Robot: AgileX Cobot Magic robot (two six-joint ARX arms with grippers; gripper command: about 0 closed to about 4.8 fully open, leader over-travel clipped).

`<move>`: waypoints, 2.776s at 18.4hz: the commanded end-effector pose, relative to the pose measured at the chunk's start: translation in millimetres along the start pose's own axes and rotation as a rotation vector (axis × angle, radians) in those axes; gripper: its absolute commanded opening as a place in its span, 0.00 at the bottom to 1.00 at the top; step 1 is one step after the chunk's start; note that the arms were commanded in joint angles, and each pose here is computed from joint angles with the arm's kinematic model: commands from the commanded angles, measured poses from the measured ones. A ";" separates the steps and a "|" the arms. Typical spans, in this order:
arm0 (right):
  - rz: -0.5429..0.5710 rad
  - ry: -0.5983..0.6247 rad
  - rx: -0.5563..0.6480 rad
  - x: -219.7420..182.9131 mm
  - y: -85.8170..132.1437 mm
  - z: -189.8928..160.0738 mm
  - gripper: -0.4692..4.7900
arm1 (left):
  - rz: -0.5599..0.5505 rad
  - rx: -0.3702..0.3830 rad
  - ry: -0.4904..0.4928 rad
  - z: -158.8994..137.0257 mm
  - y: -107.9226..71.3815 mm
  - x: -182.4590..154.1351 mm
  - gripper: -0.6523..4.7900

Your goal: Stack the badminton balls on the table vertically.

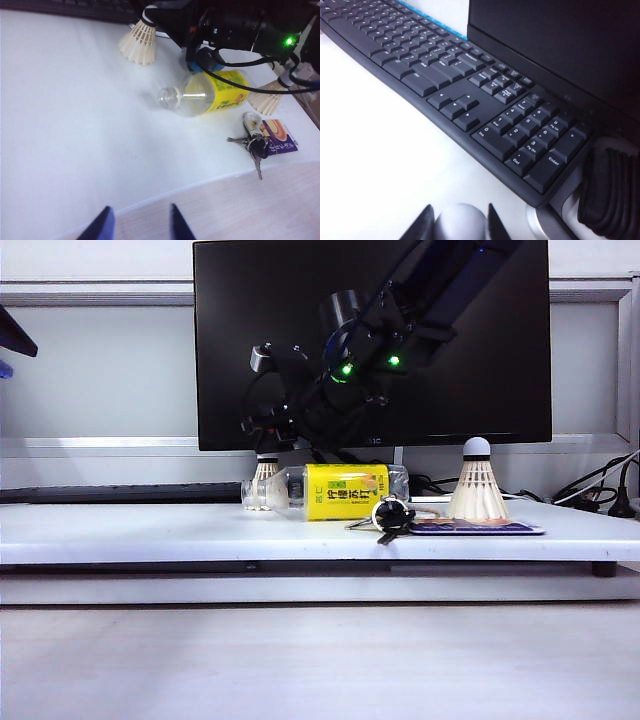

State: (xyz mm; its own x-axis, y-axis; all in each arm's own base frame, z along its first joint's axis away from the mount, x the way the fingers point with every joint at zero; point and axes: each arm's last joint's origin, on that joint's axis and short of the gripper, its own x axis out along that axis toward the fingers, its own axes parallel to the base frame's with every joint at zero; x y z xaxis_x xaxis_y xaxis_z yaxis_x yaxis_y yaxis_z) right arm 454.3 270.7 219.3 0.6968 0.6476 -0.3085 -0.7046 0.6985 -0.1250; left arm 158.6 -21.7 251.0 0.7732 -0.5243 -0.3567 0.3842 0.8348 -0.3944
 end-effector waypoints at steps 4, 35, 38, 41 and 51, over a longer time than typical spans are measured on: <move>0.007 0.028 0.002 -9.9 -6.2 37.4 0.29 | -0.005 0.019 -0.026 3.6 -1.0 -0.9 0.40; -0.204 -0.018 0.086 -291.1 -38.3 24.2 0.30 | -0.082 0.004 0.023 -0.4 -2.9 -1.1 0.40; -0.208 -0.040 0.115 -285.8 -36.0 9.1 0.30 | -0.247 0.053 0.020 2.4 -8.2 -1.8 0.40; -0.232 -0.078 0.114 -283.4 -36.2 3.6 0.30 | -0.395 0.088 0.013 5.7 -13.4 -3.2 0.40; -0.291 -0.057 0.113 -268.7 -42.4 -12.3 0.30 | -0.429 0.120 0.018 4.6 -22.7 0.6 0.40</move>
State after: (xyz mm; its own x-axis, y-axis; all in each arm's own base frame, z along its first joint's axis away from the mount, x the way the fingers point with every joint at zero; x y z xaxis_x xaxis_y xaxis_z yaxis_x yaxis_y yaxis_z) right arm 294.7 63.8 294.2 0.8631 0.4393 -0.2492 -0.4705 0.8787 -0.0806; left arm 152.9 -39.9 260.9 0.5234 -0.8256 -0.2108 0.7100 0.5593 -0.4278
